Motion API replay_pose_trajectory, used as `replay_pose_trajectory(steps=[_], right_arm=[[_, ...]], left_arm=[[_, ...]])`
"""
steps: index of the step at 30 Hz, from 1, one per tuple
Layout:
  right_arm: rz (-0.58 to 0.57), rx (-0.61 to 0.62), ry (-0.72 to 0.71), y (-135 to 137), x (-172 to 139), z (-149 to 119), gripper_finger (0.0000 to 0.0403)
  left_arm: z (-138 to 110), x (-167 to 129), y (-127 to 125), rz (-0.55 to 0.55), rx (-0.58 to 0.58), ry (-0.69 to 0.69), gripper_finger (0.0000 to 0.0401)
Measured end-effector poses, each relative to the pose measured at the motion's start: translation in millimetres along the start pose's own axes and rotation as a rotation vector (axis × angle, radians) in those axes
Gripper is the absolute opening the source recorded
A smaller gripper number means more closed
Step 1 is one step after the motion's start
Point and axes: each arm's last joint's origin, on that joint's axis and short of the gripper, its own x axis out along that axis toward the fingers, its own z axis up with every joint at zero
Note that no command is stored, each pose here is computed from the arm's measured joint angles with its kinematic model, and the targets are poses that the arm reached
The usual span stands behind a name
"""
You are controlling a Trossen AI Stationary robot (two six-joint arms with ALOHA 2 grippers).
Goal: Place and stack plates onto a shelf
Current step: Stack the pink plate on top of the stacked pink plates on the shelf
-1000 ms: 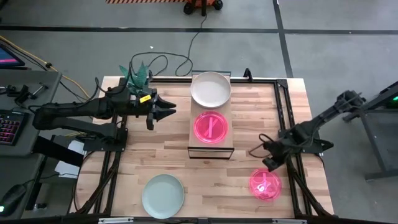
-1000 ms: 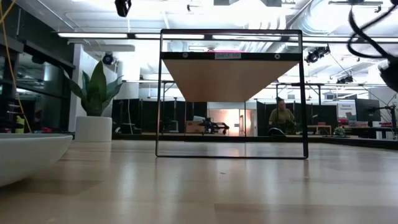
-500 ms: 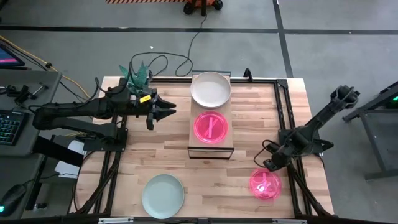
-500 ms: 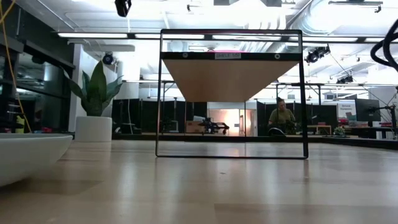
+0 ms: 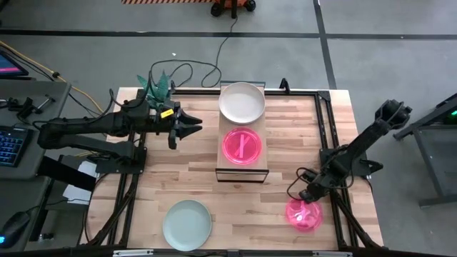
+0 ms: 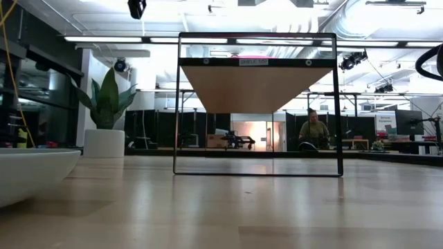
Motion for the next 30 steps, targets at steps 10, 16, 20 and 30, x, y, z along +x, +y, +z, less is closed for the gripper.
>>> replay_pose_trajectory(steps=[10,16,20,30], right_arm=[[0.125,-0.056,-0.009,5.6,-6.3,-2.0,0.0003],[0.341,-0.208,0.037,20.3,-19.1,-9.5,0.0000],[0.532,-0.335,0.053,34.5,-29.7,-16.0,0.0000],[0.960,-0.392,0.106,68.0,-64.7,-27.1,0.0000]], left_arm=[[0.0,0.0,0.0,0.000,0.000,0.000,0.0129],[0.0,0.0,0.0,0.001,0.003,0.000,0.0129],[0.0,0.0,0.1,0.001,0.009,0.000,0.0129],[0.8,0.0,-0.3,-0.003,0.009,-0.009,0.0129]])
